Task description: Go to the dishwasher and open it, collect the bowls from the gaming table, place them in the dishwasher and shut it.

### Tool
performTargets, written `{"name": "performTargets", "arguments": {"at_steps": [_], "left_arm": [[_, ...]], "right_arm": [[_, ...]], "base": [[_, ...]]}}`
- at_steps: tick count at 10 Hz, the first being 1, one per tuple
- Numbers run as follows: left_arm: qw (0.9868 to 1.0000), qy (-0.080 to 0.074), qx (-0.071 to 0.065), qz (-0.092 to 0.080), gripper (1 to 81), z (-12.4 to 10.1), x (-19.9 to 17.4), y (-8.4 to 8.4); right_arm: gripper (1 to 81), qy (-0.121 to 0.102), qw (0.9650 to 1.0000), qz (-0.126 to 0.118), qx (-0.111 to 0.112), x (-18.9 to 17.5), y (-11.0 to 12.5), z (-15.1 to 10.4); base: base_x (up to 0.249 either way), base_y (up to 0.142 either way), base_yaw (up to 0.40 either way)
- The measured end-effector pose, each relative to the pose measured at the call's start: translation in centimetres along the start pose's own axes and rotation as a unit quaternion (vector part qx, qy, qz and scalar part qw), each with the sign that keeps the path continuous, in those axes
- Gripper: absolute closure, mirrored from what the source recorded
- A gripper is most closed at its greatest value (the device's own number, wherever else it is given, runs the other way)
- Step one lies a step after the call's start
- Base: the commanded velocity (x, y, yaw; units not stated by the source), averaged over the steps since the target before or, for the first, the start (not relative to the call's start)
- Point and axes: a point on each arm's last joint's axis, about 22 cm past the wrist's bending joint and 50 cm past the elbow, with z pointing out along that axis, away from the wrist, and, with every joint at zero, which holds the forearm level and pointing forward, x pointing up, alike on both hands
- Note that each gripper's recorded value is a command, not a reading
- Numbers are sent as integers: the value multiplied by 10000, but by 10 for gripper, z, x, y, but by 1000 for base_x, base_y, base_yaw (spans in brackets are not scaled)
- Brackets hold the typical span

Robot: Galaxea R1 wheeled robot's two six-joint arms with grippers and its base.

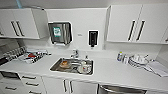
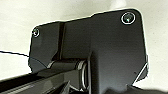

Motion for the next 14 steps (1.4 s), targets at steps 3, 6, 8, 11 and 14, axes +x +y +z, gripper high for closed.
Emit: {"name": "performTargets", "arguments": {"at_steps": [3,6,8,11,14], "left_arm": [[10000,0,-6,-1,10,0,0,1],[10000,0,0,0,10,0,0,0],[10000,38,-3,8,10,0,5,0],[10000,36,-1,4,10,0,5,0],[10000,10,-11,-10,10,1,0,2]], "right_arm": [[10,7,10000,-4,-5,2,1,0],[10,15,10000,-5,10,3,-2,1],[10,57,10000,-12,6,8,-1,0],[10,47,10000,5,9,7,-1,1],[10,-2,10000,51,13,1,-4,1]], "base": [[122,-21,0],[109,0,0],[40,0,0],[0,0,0],[0,0,0]]}}
